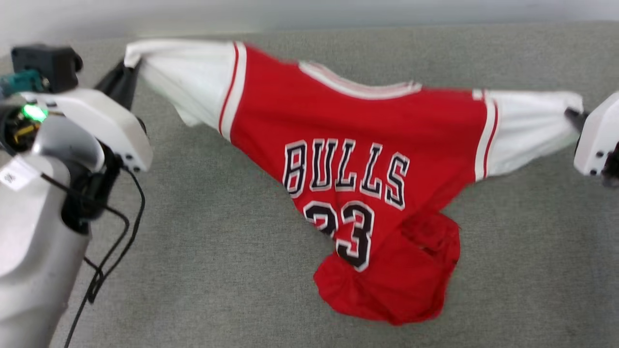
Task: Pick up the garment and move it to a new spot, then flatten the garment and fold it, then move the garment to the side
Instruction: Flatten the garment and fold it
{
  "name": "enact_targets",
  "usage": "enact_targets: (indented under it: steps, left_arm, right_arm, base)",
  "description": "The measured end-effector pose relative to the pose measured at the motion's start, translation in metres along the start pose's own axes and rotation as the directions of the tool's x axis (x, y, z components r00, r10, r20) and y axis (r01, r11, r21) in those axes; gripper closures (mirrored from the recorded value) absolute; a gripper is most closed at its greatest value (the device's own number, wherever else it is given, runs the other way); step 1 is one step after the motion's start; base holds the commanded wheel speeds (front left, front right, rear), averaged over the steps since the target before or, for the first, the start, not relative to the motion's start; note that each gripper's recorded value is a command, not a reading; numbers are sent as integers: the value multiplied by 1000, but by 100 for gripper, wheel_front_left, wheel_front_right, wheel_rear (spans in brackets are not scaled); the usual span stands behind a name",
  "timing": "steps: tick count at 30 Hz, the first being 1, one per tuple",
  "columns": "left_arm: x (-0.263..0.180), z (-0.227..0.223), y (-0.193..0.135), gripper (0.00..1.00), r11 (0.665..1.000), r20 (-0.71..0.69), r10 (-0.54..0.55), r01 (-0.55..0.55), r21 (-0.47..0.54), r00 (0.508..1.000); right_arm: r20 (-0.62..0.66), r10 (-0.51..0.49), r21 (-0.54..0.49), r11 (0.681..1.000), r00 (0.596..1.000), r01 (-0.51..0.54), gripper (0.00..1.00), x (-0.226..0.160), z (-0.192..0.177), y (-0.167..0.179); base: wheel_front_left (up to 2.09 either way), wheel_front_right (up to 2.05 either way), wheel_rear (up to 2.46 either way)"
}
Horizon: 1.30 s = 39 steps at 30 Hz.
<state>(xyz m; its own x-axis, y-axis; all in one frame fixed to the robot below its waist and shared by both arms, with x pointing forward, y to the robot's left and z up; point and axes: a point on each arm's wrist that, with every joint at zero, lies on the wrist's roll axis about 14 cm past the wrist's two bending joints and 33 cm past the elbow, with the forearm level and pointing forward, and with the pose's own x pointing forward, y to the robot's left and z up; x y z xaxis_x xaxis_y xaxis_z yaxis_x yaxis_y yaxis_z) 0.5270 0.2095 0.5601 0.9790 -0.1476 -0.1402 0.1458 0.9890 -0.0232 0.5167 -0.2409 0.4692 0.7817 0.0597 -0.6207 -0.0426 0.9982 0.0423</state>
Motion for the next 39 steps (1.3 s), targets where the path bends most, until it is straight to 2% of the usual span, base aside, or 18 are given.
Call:
enact_targets:
  steps: [4,9,13,19,22,25,28,31,39]
  left_arm:
    - [11,48,8,100,999,113,32,-32,-6,993]
    - [31,96,16,100,998,225,62,-63,-3,973]
    - [49,135,30,100,995,317,93,-95,-12,944]
    - [75,189,44,100,993,462,113,-118,-18,880]
    - [88,207,49,100,992,522,119,-129,-17,845]
    - [103,213,55,100,991,554,124,-130,-29,823]
    - [122,206,61,100,991,547,131,-129,-41,827]
    - [144,181,64,100,990,507,136,-128,-52,851]
    - [186,79,65,100,989,326,133,-106,-101,936]
  right_arm:
    - [203,-28,-19,999,979,32,100,-20,63,-2]
    - [391,-57,-14,998,919,68,100,-39,128,-4]
    - [536,-62,-12,997,842,81,100,-50,183,-1]
    - [729,-66,-4,995,681,100,100,-67,263,1]
    - [787,-59,-6,995,614,104,100,-71,292,4]
    - [823,-42,-21,994,567,104,100,-67,312,10]
    - [831,-19,-40,995,556,94,100,-51,321,19]
    - [815,3,-55,996,579,72,100,-24,317,28]
    - [704,54,-95,995,708,19,100,59,267,44]
  base:
    - [0,0,0]
    - [0,0,0]
    - [0,0,0]
    - [0,0,0]
    - [0,0,0]
    - [0,0,0]
    - [0,0,0]
    - [0,0,0]
    - [0,0,0]
